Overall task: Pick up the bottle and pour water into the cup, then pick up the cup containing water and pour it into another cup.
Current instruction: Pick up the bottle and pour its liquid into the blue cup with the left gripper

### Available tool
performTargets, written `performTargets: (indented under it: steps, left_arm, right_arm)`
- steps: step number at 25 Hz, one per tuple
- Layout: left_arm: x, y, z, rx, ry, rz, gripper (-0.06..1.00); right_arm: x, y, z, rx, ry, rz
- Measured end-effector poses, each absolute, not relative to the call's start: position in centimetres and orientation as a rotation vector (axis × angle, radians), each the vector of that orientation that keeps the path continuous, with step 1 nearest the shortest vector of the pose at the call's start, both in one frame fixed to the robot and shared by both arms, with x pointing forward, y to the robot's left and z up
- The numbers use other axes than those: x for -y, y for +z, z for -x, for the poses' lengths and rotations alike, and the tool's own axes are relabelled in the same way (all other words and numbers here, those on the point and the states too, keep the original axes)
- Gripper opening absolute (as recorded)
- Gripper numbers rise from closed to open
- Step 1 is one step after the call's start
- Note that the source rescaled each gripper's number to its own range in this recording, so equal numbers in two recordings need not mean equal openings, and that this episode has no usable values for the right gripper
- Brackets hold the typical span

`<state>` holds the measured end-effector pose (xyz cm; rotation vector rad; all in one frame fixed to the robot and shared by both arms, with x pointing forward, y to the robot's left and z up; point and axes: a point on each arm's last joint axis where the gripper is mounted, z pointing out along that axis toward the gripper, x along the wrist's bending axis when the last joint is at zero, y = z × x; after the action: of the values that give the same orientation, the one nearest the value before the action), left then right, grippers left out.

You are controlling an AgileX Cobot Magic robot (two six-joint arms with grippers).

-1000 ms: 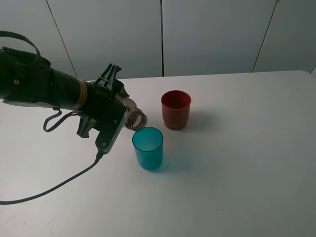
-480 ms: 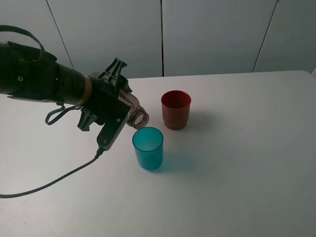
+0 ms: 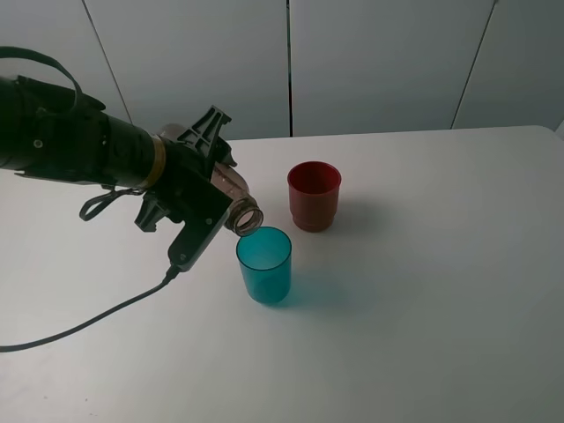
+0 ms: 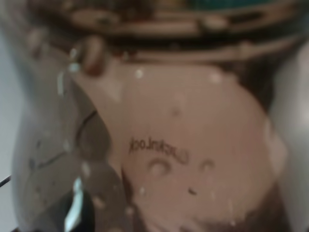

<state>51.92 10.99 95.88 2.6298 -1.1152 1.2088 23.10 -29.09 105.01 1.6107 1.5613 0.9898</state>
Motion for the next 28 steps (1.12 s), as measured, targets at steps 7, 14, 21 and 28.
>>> performTargets:
  steps: [7,14,21,28]
  left_arm:
    - [-11.05,95.88,-51.95,1.132,1.215,-2.634,0.01]
    - [-11.02,95.89,-51.95,1.153,1.220,-2.629,0.01]
    - [-10.90,95.92,-51.88,1.200,1.231,-2.619,0.01]
    - [-10.99,95.93,-51.93,1.216,1.238,-2.626,0.01]
  right_arm:
    - [29.09,105.01,-23.10,-1.560,0.991,-1.613]
    - [29.09,105.01,-23.10,-1.561,0.990,-1.611]
    - [29.09,105.01,-23.10,-1.561,0.990,-1.611]
    - [29.09,105.01,-23.10,-1.561,0.990,-1.611]
